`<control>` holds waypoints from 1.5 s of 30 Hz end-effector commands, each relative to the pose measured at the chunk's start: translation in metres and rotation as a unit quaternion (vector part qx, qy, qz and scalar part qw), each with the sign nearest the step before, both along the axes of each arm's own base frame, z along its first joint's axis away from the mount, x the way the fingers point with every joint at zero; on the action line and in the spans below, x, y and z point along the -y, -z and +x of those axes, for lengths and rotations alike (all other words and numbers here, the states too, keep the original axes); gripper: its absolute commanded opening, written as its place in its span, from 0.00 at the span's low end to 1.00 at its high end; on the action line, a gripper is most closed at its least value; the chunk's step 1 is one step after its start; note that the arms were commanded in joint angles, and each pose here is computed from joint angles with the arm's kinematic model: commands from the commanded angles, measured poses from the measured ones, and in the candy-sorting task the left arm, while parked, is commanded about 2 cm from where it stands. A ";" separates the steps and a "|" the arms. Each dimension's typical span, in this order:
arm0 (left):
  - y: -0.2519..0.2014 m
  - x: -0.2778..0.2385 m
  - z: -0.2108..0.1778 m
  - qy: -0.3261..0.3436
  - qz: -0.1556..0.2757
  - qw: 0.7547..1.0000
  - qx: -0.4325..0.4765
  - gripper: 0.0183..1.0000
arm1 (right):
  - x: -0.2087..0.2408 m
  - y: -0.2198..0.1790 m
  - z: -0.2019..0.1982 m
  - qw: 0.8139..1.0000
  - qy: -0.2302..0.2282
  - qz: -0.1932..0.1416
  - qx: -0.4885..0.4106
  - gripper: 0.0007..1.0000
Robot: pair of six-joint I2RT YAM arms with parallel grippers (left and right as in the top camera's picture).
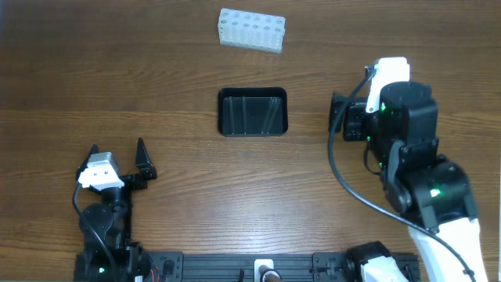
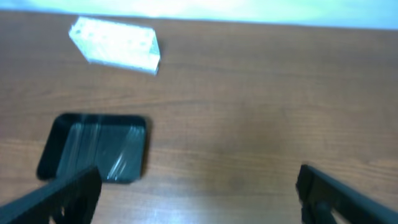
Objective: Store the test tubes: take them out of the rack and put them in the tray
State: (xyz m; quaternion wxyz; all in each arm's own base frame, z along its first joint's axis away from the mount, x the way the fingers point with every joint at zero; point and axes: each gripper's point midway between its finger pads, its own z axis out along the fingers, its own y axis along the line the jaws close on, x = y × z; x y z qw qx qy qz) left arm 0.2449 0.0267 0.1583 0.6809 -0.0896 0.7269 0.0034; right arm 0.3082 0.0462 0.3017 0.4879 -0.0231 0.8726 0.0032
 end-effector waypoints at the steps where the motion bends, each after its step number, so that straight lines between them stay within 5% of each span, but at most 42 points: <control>1: 0.000 0.000 0.000 0.001 0.008 1.000 0.001 1.00 | 0.002 0.007 0.011 0.997 -0.014 -0.019 0.069 0.99; 18: 0.000 0.000 0.000 0.001 0.008 1.000 0.001 1.00 | 0.026 0.026 0.017 0.943 0.031 0.009 0.332 0.99; 34: 0.000 0.000 0.000 0.001 0.008 1.000 0.001 1.00 | 0.051 0.094 -0.031 0.941 0.059 -0.001 0.334 0.99; 45: 0.000 0.000 0.000 0.001 0.008 1.000 0.001 1.00 | 0.071 0.123 -0.053 0.957 0.090 -0.018 0.274 0.99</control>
